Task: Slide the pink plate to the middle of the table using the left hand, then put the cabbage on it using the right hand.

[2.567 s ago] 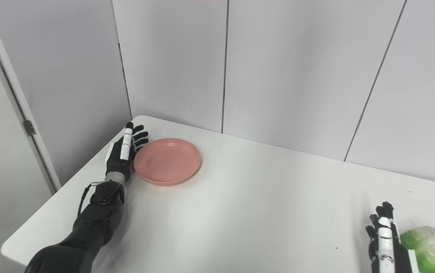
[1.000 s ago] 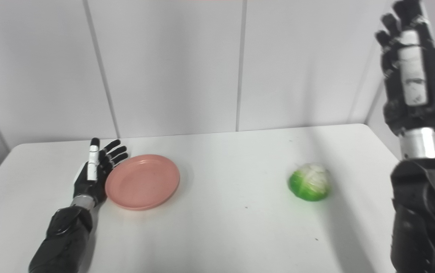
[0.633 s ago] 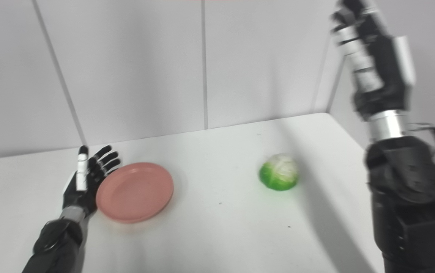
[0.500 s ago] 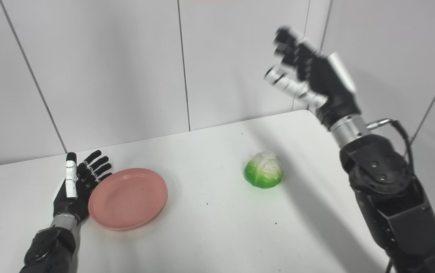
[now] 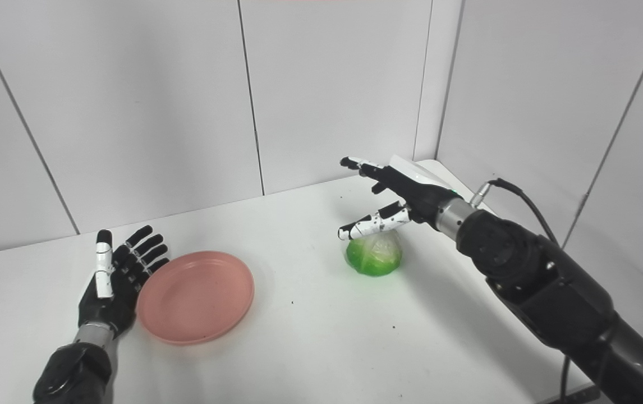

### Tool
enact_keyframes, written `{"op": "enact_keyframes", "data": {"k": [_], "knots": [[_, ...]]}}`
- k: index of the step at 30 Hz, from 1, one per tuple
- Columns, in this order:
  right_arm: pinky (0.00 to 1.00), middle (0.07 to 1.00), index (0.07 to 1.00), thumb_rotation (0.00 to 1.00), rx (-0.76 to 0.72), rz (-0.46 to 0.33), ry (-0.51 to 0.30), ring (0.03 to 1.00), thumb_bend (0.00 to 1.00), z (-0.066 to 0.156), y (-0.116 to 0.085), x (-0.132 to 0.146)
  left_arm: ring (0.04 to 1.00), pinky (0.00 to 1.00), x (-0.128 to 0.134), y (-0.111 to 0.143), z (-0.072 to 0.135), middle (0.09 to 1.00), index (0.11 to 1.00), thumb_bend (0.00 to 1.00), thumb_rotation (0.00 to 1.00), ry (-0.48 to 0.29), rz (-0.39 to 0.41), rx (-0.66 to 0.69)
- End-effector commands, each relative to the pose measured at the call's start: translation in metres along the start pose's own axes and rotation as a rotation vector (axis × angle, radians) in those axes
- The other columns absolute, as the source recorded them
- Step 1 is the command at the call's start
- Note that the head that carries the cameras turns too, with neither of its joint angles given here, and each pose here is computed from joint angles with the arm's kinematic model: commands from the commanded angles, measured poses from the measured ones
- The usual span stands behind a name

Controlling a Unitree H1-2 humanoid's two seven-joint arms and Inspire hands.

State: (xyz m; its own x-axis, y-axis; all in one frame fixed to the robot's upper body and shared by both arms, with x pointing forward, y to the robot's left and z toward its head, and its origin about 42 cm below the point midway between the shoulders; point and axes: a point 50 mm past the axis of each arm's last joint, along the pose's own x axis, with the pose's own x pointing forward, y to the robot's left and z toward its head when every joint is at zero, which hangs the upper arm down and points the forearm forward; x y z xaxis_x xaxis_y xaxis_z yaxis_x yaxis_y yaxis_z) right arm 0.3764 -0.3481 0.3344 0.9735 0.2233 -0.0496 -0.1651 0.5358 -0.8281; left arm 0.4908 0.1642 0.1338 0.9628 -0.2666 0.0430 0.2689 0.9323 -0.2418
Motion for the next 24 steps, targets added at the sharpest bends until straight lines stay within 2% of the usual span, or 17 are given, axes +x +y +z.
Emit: {"op": "enact_keyframes", "data": {"k": [1,3,5,7,9,15,22,24], "knots": [[0.81,0.994,0.937,0.32,-0.047,-0.045,-0.024,0.963,0.95,0.011,-0.021,0.005,0.788,0.75,0.007,-0.003,0.017,0.775,0.752,0.84,0.98,-0.051,-0.039,0.026],[0.83,0.997,0.932,0.31,-0.076,-0.034,0.000,0.972,0.97,0.010,-0.020,0.011,0.788,0.75,0.006,-0.004,0.015,0.777,0.753,0.84,0.98,-0.053,-0.045,0.028],[0.84,1.000,0.928,0.34,-0.131,-0.020,0.032,0.982,1.00,0.009,-0.019,0.016,0.787,0.75,0.006,-0.005,0.014,0.776,0.749,0.85,0.97,-0.056,-0.047,0.030],[0.89,0.999,0.932,0.37,-0.183,-0.004,0.065,0.997,1.00,0.008,-0.018,0.022,0.788,0.75,0.005,-0.006,0.014,0.777,0.746,0.85,0.97,-0.059,-0.052,0.031],[0.91,0.996,0.931,0.38,-0.229,0.007,0.093,1.000,1.00,0.007,-0.017,0.027,0.790,0.75,0.004,-0.008,0.014,0.779,0.747,0.85,0.96,-0.063,-0.055,0.033],[0.99,0.960,0.925,0.40,-0.373,0.032,0.130,0.991,1.00,0.004,-0.015,0.039,0.785,0.75,0.001,-0.013,0.017,0.773,0.744,0.85,0.97,-0.079,-0.067,0.043],[1.00,0.968,0.948,0.32,-0.480,0.090,0.139,0.990,1.00,0.000,-0.012,0.045,0.787,0.75,-0.003,-0.017,0.020,0.776,0.746,0.84,0.98,-0.102,-0.072,0.048],[1.00,0.981,0.976,0.27,-0.508,0.109,0.149,0.998,1.00,-0.001,-0.011,0.046,0.788,0.75,-0.003,-0.017,0.021,0.778,0.747,0.84,0.98,-0.104,-0.070,0.050]]}}
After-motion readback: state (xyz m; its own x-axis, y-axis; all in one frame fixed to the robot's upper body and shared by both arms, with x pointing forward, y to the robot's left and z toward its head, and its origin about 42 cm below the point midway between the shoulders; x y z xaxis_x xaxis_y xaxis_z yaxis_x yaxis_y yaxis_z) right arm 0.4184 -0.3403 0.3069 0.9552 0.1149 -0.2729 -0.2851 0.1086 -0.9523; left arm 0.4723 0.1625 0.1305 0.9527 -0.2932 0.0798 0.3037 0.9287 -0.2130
